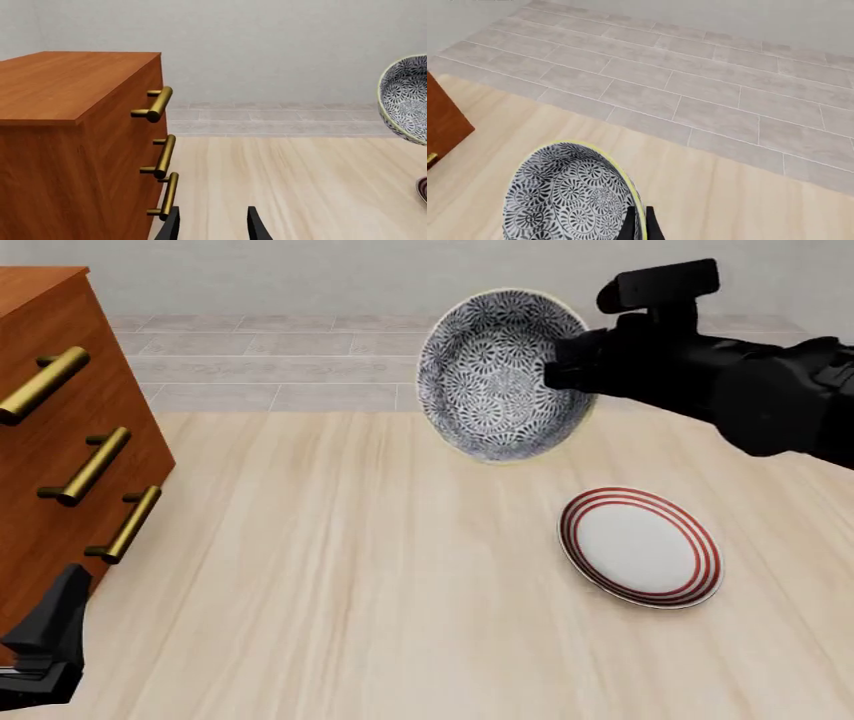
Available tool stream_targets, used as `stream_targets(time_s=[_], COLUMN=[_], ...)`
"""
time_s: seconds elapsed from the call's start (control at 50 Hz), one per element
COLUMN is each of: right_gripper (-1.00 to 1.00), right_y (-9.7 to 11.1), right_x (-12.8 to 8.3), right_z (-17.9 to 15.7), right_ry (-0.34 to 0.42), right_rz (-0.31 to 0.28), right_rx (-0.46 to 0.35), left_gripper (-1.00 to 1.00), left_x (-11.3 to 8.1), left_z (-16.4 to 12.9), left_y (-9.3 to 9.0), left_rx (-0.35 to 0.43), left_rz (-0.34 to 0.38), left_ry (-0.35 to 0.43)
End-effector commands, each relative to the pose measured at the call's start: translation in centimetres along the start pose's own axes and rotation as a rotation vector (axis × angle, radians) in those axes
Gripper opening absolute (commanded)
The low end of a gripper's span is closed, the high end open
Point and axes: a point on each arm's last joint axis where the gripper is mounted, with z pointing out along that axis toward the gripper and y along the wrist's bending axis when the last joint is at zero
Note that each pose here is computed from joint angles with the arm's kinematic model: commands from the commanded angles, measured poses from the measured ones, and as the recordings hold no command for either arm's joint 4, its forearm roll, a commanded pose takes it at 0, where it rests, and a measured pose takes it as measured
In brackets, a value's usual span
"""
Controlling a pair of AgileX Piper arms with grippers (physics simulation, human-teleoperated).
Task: Put the bowl on top of the cabinet.
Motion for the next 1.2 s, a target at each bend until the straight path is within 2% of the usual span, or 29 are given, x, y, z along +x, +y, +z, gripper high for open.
stream_targets(time_s=[0.02,0.2,0.32,0.54,0.88,1.06,1.2], right_gripper=[-1.00,-1.00,-1.00,-1.00,-1.00,-1.00,-1.00], right_y=[2.4,4.5,5.4,8.4,9.3,10.7,11.3], right_x=[-0.8,-1.5,-1.4,-0.9,-0.4,0.1,-0.1], right_z=[0.9,1.5,1.7,2.2,3.4,4.5,5.2], right_ry=[-0.024,-0.041,-0.044,-0.045,-0.050,-0.048,-0.054], right_rz=[0.006,0.002,-0.002,-0.010,-0.024,-0.039,-0.025], right_rx=[-0.070,-0.127,-0.152,-0.232,-0.248,-0.278,-0.288], left_gripper=[1.00,1.00,1.00,1.00,1.00,1.00,1.00], left_x=[0.0,0.0,0.0,0.0,0.0,0.0,0.1], left_z=[0.0,0.0,0.0,0.0,0.0,0.0,0.0], left_y=[0.0,0.0,0.0,0.0,0.0,0.0,0.0], left_rx=[-0.001,0.000,0.000,-0.001,-0.002,-0.001,0.000], left_rz=[0.000,-0.001,-0.002,-0.001,0.002,0.002,0.002], left_ry=[0.000,0.000,-0.001,-0.001,0.003,0.003,0.005])
